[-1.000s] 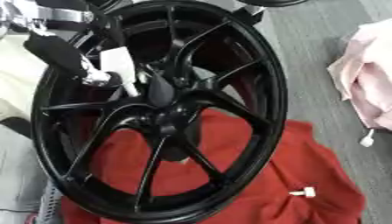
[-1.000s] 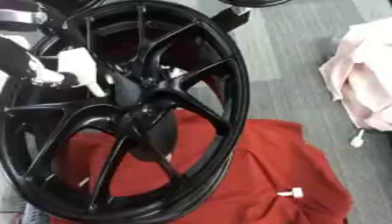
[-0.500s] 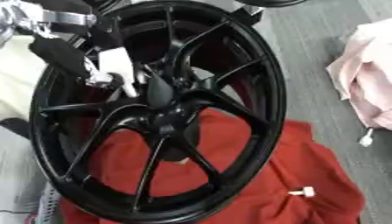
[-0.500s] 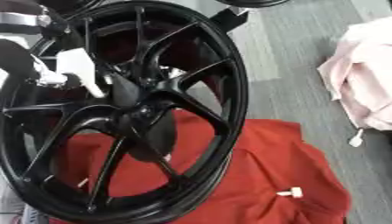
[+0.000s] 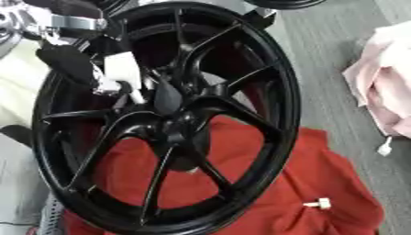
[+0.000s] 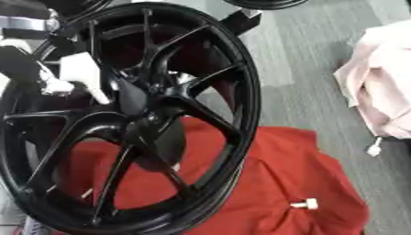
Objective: Pull the pin out of the wheel hub.
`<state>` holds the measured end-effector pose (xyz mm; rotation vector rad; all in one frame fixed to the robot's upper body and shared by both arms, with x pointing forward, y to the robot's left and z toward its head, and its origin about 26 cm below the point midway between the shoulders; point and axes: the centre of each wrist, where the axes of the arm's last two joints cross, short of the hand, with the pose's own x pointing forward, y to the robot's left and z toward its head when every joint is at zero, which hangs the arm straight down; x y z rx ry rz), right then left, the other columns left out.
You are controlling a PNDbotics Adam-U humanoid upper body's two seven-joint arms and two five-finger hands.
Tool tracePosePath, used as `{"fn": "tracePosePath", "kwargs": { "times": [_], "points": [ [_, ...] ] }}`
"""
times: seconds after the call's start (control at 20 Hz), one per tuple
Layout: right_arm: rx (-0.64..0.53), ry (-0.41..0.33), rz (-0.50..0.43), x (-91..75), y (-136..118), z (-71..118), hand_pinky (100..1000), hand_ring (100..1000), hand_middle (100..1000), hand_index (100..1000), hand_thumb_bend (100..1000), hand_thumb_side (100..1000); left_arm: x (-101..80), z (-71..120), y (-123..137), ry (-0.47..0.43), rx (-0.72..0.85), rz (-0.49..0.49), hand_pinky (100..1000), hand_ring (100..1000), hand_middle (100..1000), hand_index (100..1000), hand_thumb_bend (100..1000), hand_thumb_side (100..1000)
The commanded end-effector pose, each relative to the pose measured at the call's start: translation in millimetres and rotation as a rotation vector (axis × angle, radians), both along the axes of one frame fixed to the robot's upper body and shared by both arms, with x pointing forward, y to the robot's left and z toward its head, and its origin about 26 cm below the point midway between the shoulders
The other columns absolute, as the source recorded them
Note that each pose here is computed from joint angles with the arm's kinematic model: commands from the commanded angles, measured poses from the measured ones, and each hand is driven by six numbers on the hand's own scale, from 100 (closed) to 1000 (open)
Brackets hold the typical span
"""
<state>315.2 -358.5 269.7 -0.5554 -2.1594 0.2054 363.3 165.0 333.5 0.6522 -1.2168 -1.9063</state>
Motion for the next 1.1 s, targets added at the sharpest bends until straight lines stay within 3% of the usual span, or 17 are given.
{"fn": "tracePosePath", "kwargs": {
  "times": [0.05, 0.35, 0.45, 0.6, 0.9, 1.1],
  "points": [
    [-0.004, -0.034, 0.003, -2.6, -1.0, 11.4, 795, 710, 618, 678, 100, 713, -2.6, 6.5, 3.7, 0.005, 0.02, 0.04, 816, 626, 488, 664, 368, 414],
    [0.0, -0.034, 0.001, -2.7, -1.4, 10.8, 795, 709, 618, 679, 100, 715, -1.2, 4.9, 4.2, -0.007, 0.03, 0.054, 786, 580, 454, 621, 232, 305],
    [0.001, -0.033, 0.001, -2.7, -1.5, 10.4, 795, 710, 618, 679, 100, 716, -1.2, 5.3, 4.0, -0.008, 0.027, 0.061, 764, 553, 415, 572, 142, 202],
    [0.001, -0.032, 0.0, -2.7, -1.7, 10.2, 795, 710, 618, 679, 100, 715, -2.8, 7.7, 3.7, -0.011, 0.014, 0.071, 734, 515, 360, 509, 100, 100],
    [0.0, -0.032, 0.0, -2.9, -1.8, 10.3, 796, 710, 618, 679, 100, 719, -16.4, 24.9, 6.9, -0.059, -0.028, 0.072, 705, 481, 302, 394, 100, 100],
    [0.0, -0.032, -0.001, -3.1, -2.0, 10.3, 796, 711, 619, 680, 100, 718, -30.1, 42.2, 14.6, -0.111, -0.07, 0.08, 695, 465, 287, 366, 100, 108]
  ]
}}
